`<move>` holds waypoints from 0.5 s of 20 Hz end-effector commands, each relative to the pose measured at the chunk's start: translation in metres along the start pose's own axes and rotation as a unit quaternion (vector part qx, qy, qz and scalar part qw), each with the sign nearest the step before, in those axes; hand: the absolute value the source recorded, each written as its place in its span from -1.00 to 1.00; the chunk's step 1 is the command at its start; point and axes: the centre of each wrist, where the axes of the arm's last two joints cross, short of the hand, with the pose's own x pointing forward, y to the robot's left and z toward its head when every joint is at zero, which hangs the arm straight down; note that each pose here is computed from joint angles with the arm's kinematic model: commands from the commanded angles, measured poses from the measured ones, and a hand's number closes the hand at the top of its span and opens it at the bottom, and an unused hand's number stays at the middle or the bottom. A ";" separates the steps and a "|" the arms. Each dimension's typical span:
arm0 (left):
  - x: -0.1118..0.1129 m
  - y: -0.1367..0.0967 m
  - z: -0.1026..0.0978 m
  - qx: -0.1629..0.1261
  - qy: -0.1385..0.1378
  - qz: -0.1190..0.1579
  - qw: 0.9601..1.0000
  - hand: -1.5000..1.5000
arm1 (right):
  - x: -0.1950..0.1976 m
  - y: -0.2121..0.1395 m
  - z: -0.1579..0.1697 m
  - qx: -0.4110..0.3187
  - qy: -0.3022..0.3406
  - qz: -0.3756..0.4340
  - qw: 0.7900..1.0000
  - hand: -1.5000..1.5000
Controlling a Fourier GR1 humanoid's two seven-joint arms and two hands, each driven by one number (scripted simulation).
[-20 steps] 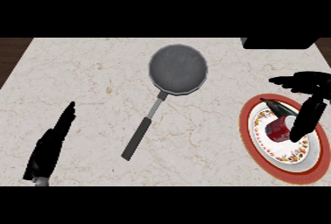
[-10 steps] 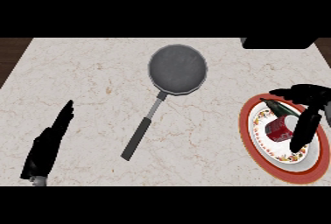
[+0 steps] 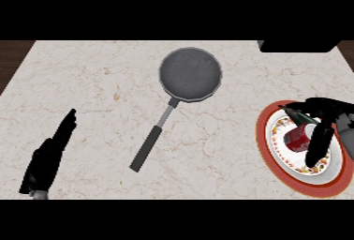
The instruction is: Pick the can from the plate and place it in the pan
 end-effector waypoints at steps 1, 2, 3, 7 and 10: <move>0.006 -0.003 0.003 -0.001 -0.001 0.002 1.000 0.00 | -0.004 -0.004 -0.005 0.004 0.018 0.003 1.000 -1.00; -0.011 0.016 0.018 -0.003 -0.003 0.008 1.000 0.00 | 0.006 0.015 -0.001 0.001 0.028 0.001 1.000 -1.00; 0.007 -0.004 -0.015 -0.008 0.005 0.003 1.000 0.00 | 0.000 -0.005 -0.001 -0.001 0.021 0.013 1.000 -1.00; 0.005 -0.010 -0.010 -0.012 0.000 0.003 1.000 0.00 | -0.008 0.021 -0.018 -0.001 0.011 -0.008 1.000 -1.00; 0.006 -0.004 0.007 0.000 0.001 -0.003 1.000 0.00 | -0.009 0.040 -0.035 -0.024 -0.016 -0.034 0.999 1.00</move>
